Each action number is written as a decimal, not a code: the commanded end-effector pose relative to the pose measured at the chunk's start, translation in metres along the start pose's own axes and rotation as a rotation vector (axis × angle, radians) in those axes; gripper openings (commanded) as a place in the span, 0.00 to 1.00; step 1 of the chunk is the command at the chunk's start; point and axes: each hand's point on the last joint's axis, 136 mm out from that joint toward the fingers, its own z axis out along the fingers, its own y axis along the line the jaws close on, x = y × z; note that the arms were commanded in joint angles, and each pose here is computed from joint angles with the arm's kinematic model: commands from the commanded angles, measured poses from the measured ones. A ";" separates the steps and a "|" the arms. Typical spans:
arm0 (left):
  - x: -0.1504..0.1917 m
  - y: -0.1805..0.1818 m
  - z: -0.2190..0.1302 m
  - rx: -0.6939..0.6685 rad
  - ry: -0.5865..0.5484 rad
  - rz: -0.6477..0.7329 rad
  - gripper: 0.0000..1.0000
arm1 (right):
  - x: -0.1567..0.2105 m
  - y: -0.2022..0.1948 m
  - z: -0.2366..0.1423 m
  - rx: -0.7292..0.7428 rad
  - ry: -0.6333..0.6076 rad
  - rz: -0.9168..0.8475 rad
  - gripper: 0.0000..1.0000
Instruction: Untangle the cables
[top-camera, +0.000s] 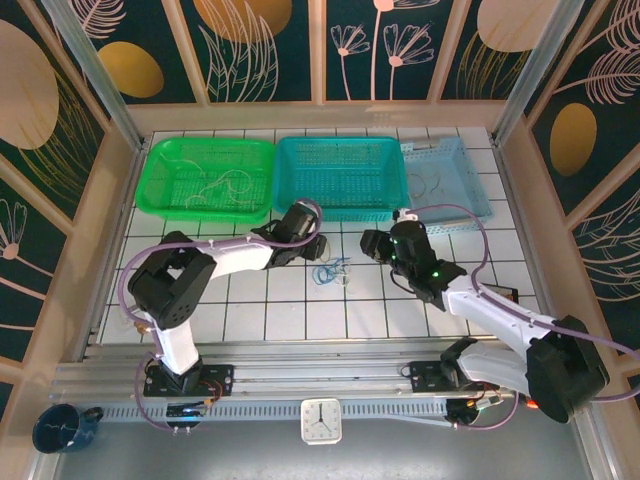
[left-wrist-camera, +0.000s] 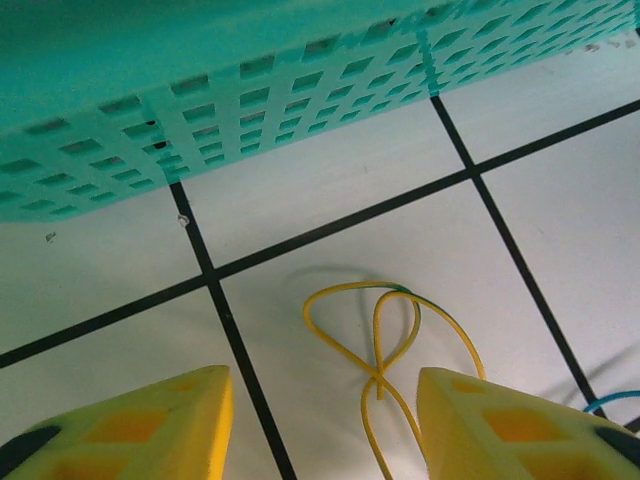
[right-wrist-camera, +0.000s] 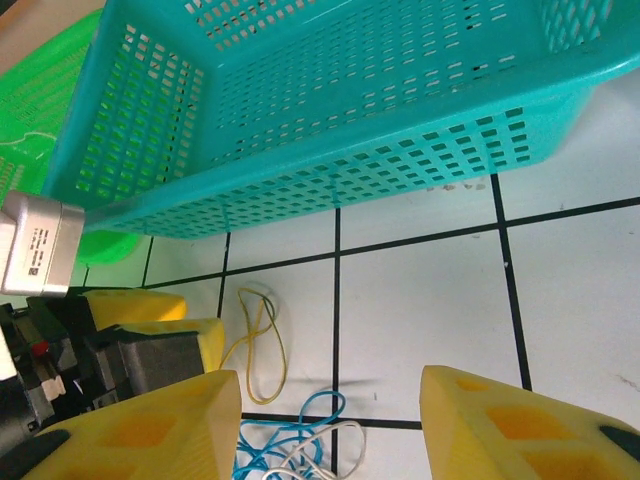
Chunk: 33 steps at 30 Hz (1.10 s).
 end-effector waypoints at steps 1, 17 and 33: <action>-0.004 0.000 0.007 -0.024 -0.001 0.031 0.47 | -0.005 -0.007 -0.005 0.026 -0.033 0.022 0.52; -0.003 -0.003 0.026 -0.027 0.016 0.052 0.36 | -0.004 -0.012 -0.008 0.031 -0.036 0.033 0.52; 0.002 -0.002 0.029 -0.029 0.023 0.061 0.00 | -0.011 -0.005 -0.009 0.012 -0.047 0.037 0.52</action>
